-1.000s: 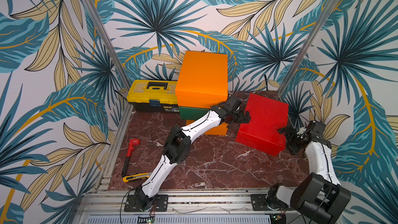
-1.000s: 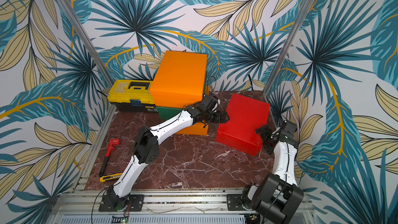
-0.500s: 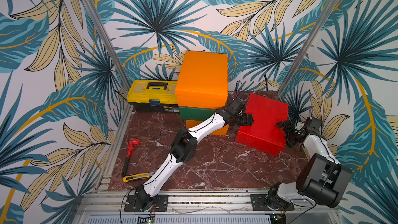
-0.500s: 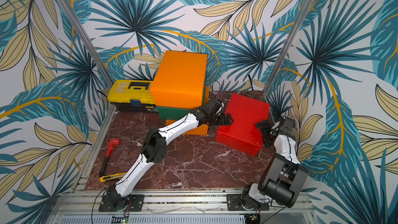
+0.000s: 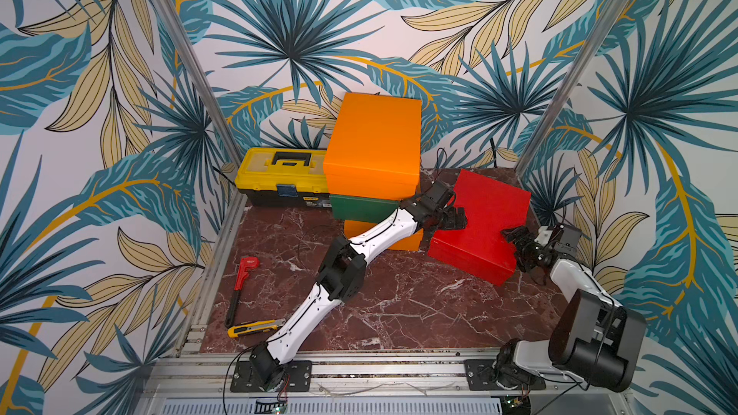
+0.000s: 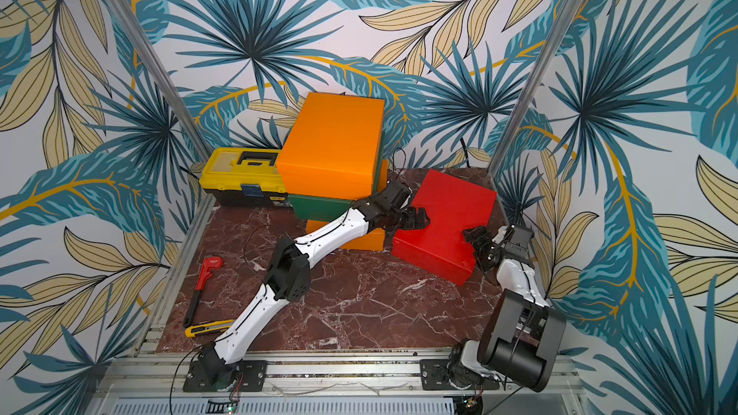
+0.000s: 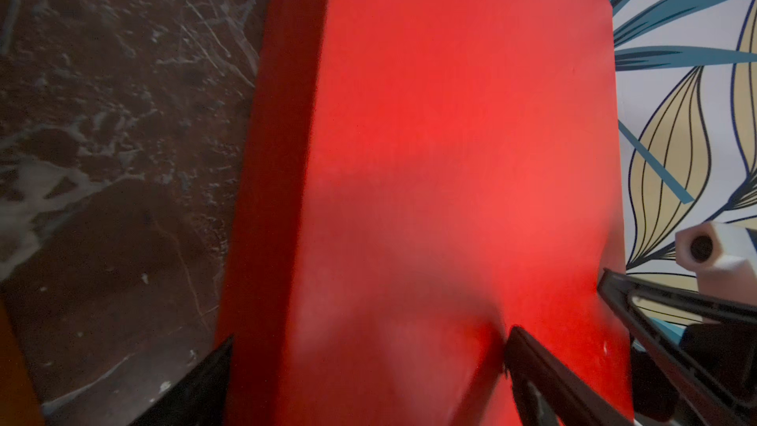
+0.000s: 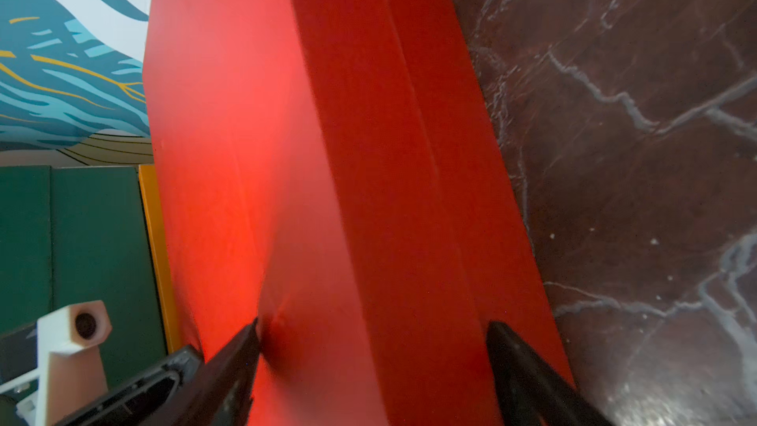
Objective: Stack the shoeboxes
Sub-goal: Pick up the shoebox from the center of the board.
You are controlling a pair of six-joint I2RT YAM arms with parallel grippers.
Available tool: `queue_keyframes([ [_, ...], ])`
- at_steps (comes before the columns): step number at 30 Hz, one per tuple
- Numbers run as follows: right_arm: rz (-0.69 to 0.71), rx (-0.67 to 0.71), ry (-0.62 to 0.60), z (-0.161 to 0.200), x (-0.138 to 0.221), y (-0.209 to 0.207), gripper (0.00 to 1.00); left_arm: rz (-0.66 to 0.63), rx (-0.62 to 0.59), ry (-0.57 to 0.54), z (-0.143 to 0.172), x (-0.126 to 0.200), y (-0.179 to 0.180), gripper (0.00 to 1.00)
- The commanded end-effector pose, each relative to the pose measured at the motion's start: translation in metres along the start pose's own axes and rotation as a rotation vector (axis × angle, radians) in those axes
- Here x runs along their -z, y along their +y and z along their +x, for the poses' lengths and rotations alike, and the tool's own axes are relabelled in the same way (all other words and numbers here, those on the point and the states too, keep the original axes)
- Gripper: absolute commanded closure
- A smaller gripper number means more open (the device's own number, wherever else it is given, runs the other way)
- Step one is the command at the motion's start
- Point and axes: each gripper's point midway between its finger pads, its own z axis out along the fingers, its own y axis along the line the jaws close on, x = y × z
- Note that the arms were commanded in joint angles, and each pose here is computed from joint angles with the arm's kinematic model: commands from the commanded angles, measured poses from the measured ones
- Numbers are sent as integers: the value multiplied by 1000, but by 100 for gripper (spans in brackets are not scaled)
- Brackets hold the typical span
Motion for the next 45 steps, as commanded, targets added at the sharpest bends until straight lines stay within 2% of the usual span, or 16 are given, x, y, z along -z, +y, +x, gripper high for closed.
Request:
queue_keyframes([
  [1,-193,29,108,31,15,49,24,175,-61,66,32,11,-72,6],
  [7,-262,70,69,33,51,77,46,228,-97,61,39,30,-105,7],
  [9,-284,72,67,36,59,83,51,244,-107,58,41,36,-114,7],
  [30,-381,116,21,44,123,129,63,398,-190,-22,38,113,-197,7],
  [34,-403,137,0,43,138,141,65,413,-197,-29,38,118,-204,7],
  [35,-409,143,-6,43,142,145,65,435,-204,-53,33,136,-214,8],
  [45,-465,197,-47,43,184,179,66,479,-263,-123,31,181,-242,8],
])
